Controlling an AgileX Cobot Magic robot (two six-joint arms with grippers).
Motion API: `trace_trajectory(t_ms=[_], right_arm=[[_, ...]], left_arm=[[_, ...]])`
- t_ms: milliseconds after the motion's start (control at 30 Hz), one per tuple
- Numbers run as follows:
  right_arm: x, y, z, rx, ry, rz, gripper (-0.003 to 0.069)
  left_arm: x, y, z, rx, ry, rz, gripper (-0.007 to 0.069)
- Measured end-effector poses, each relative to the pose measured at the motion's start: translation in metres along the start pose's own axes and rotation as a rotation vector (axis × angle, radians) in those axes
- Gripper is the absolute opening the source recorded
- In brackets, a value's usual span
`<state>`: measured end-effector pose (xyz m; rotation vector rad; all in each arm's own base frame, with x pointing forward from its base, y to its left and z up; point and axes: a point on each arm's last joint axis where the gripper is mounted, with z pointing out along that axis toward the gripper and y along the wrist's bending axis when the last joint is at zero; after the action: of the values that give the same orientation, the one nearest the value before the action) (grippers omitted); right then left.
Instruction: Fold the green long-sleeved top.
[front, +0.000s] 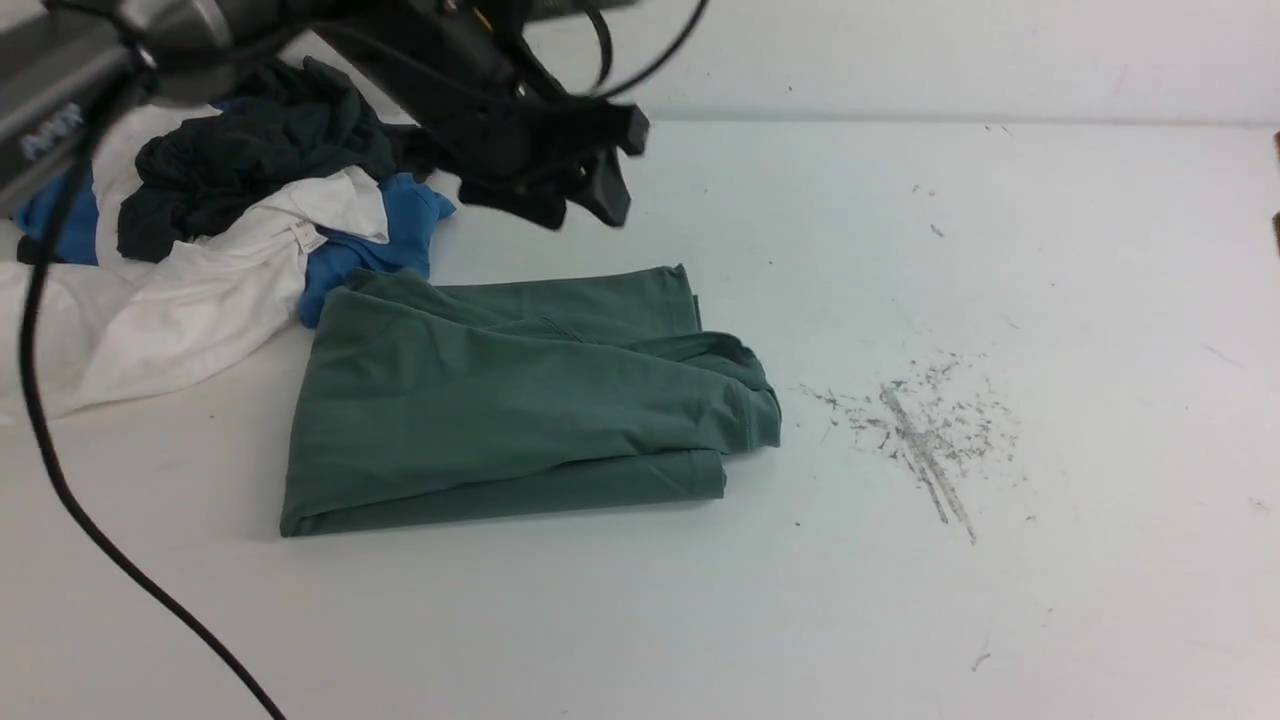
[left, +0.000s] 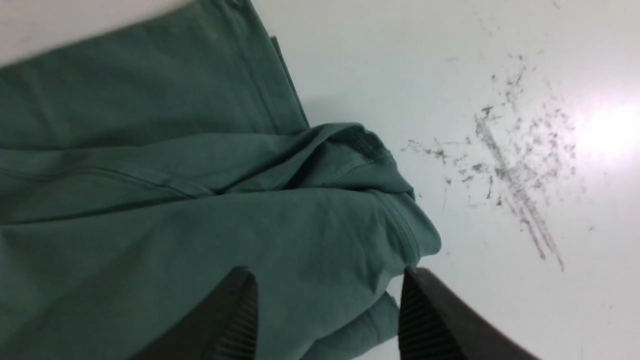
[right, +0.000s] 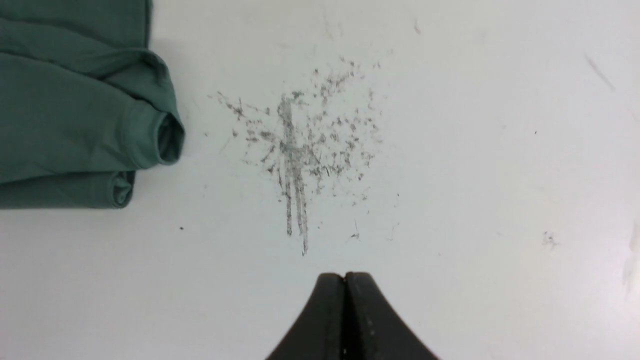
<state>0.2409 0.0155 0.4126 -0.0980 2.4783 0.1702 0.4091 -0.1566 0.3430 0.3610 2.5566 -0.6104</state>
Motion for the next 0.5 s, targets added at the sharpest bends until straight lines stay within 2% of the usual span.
trace_trajectory(t_ms=[100, 167, 200, 233, 300, 400, 500], right_arm=[[0.018, 0.004, -0.023, 0.001, -0.046, -0.007, -0.0015], [0.050, 0.006, -0.033, 0.002, -0.055, -0.007, -0.0015], [0.052, 0.006, -0.036, 0.002, -0.065, -0.008, -0.0015], [0.076, 0.006, -0.036, 0.007, -0.108, -0.007, -0.0015], [0.091, 0.005, -0.031, 0.012, -0.138, -0.008, -0.0015], [0.141, 0.003, -0.013, 0.021, -0.267, -0.001, -0.0015], [0.172, 0.001, 0.005, 0.014, -0.378, 0.030, -0.0015]], left_arm=[[-0.004, 0.001, -0.027, -0.006, -0.006, 0.004, 0.0357], [-0.004, 0.007, -0.046, -0.019, -0.008, 0.004, 0.0318], [-0.004, 0.007, -0.047, -0.021, -0.010, 0.005, 0.0314], [-0.005, 0.012, -0.051, -0.032, -0.013, 0.006, 0.0269], [-0.005, 0.015, -0.053, -0.045, -0.015, 0.009, 0.0239], [-0.005, 0.021, -0.055, -0.072, -0.015, 0.035, 0.0124], [-0.005, 0.022, -0.055, -0.077, -0.012, 0.047, 0.0040]])
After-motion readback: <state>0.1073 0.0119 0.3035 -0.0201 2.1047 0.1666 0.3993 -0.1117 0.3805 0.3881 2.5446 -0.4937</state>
